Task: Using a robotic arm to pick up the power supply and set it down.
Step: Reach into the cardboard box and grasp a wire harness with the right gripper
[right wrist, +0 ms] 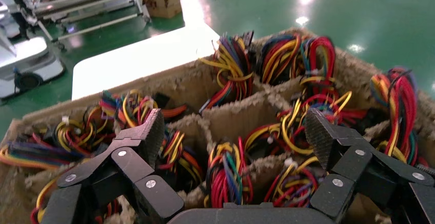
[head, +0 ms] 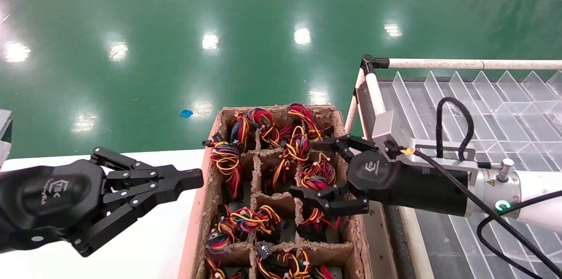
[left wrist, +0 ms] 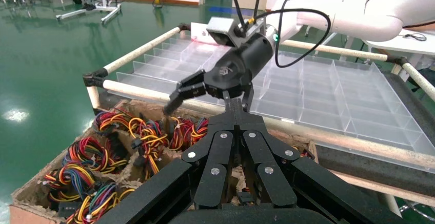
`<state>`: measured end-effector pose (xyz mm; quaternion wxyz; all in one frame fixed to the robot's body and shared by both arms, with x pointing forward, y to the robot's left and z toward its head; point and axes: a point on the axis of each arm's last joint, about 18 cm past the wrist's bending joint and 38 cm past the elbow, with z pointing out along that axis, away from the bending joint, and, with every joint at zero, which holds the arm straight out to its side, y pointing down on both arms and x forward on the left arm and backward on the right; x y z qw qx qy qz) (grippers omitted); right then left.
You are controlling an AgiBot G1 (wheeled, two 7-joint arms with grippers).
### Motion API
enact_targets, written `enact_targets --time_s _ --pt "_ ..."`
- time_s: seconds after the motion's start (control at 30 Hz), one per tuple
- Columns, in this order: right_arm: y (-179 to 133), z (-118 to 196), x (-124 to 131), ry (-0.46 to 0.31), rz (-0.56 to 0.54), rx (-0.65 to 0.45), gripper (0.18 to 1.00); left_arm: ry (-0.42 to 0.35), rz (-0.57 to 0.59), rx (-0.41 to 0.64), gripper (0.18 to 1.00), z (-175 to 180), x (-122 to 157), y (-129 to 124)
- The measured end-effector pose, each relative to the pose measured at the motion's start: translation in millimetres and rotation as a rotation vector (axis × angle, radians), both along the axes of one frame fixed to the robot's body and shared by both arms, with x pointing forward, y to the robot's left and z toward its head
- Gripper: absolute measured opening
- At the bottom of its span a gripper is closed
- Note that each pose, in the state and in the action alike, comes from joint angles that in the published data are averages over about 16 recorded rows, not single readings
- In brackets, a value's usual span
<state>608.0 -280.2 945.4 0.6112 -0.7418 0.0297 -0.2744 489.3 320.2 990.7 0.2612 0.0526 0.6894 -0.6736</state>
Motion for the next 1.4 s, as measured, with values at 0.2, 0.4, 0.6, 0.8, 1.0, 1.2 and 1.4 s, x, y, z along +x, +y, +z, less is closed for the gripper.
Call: enact_targets --time_s 0.2,0.4,0.6,0.8,1.0,1.2,1.4 --pt "-5.5 -5.6 2.0 0.013 -0.013 -0.032 0.968 0.000 0.000 0.000 0.191 0.0 0.0 0.0" --pt "-10.5 -10.2 2.6 0.019 -0.028 -0.055 0.921 0.000 0.000 0.000 0.191 0.0 0.0 0.0" --pt "-13.1 -11.7 1.6 0.019 -0.034 -0.073 0.839 0.000 0.000 0.000 0.191 0.0 0.0 0.0" --pt "-15.8 -11.2 -0.9 0.013 -0.038 -0.097 0.712 0.000 0.000 0.000 0.191 0.0 0.0 0.0" --pt "-17.4 -8.1 -4.1 -0.002 -0.040 -0.132 0.560 0.000 0.000 0.000 0.191 0.0 0.0 0.0" --pt "-17.2 -0.6 -9.4 -0.031 -0.034 -0.168 0.422 0.000 0.000 0.000 0.191 0.0 0.0 0.0" --pt "-15.6 14.0 -19.6 -0.076 -0.012 -0.181 0.324 0.000 0.000 0.000 0.191 0.0 0.0 0.0"
